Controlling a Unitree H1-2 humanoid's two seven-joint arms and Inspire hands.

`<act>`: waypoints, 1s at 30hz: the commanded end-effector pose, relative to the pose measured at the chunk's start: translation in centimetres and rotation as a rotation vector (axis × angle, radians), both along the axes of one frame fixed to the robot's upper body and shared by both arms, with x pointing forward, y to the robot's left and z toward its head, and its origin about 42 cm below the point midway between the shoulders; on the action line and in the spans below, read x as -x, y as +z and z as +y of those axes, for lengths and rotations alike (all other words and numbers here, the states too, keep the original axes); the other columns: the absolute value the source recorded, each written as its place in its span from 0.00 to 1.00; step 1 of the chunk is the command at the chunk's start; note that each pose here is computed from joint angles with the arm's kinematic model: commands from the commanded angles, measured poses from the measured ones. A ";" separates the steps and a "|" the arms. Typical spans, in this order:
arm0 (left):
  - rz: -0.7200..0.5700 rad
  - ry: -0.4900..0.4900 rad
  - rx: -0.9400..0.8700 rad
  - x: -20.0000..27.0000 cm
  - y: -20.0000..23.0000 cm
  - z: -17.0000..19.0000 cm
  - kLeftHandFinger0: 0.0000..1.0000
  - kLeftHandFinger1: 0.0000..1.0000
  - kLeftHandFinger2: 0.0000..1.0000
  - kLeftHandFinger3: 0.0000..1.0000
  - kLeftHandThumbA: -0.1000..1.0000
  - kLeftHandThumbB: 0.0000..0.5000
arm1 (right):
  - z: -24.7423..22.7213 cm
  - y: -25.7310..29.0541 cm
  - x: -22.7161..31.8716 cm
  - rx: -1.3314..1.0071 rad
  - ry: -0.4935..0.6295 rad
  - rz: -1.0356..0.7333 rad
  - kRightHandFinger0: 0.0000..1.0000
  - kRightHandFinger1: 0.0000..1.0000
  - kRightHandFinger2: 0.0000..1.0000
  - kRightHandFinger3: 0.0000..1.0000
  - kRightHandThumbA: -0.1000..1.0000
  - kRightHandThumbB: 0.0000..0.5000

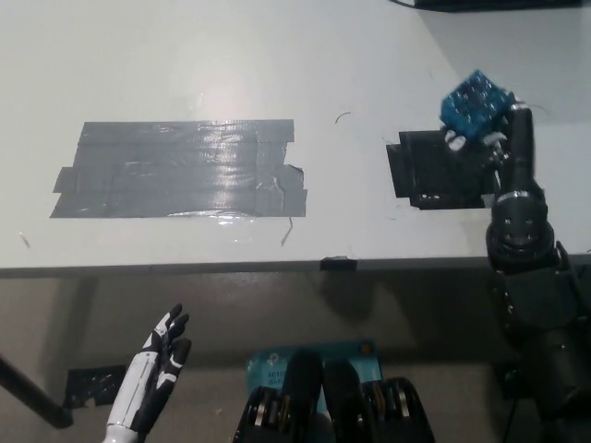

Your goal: A person hands a rubik's cube to the robot and rhe robot picks it up with its right hand and places it on the black spot on the desk infron tof it

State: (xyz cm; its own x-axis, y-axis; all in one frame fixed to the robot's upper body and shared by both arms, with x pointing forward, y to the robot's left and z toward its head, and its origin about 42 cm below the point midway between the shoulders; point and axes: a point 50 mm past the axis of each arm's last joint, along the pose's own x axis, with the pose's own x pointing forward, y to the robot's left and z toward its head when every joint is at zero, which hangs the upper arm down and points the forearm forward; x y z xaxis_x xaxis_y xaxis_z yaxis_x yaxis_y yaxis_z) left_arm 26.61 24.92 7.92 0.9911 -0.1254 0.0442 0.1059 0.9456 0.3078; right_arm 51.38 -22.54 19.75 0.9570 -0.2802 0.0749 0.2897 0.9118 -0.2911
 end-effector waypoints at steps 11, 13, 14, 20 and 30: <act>-0.060 -0.029 -0.037 -1.3 1.7 0.1 1.00 1.00 1.00 1.00 0.97 0.34 | -0.8 4.1 -1.5 0.310 0.247 0.051 1.00 1.00 1.00 1.00 0.78 1.00; -0.058 -0.030 -0.038 -1.3 1.7 0.1 1.00 1.00 1.00 1.00 0.97 0.34 | -0.8 4.6 -1.3 0.303 0.265 0.031 1.00 1.00 1.00 1.00 0.80 1.00; -0.058 -0.030 -0.037 -1.3 1.8 0.1 1.00 1.00 1.00 1.00 0.97 0.35 | -0.7 4.8 -1.1 0.301 0.272 0.028 1.00 1.00 1.00 1.00 0.81 1.00; -0.056 -0.029 -0.032 -1.5 2.0 0.1 1.00 1.00 1.00 1.00 0.96 0.34 | -0.2 8.5 0.0 0.291 0.334 -0.085 1.00 1.00 1.00 1.00 0.88 1.00; -0.065 -0.034 -0.036 -1.8 2.1 0.1 1.00 1.00 1.00 1.00 0.93 0.30 | -0.1 16.2 5.2 0.295 0.348 -0.305 1.00 1.00 1.00 1.00 0.89 0.97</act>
State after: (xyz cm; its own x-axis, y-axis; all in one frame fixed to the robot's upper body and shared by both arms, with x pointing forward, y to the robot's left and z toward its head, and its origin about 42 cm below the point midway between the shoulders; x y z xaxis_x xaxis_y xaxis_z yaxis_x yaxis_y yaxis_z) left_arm 27.72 24.89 8.67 0.9896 -0.1309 0.0597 0.1051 0.9411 0.3213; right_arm 48.68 -21.73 31.31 0.9445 0.1087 0.3101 0.0683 0.8581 -0.5089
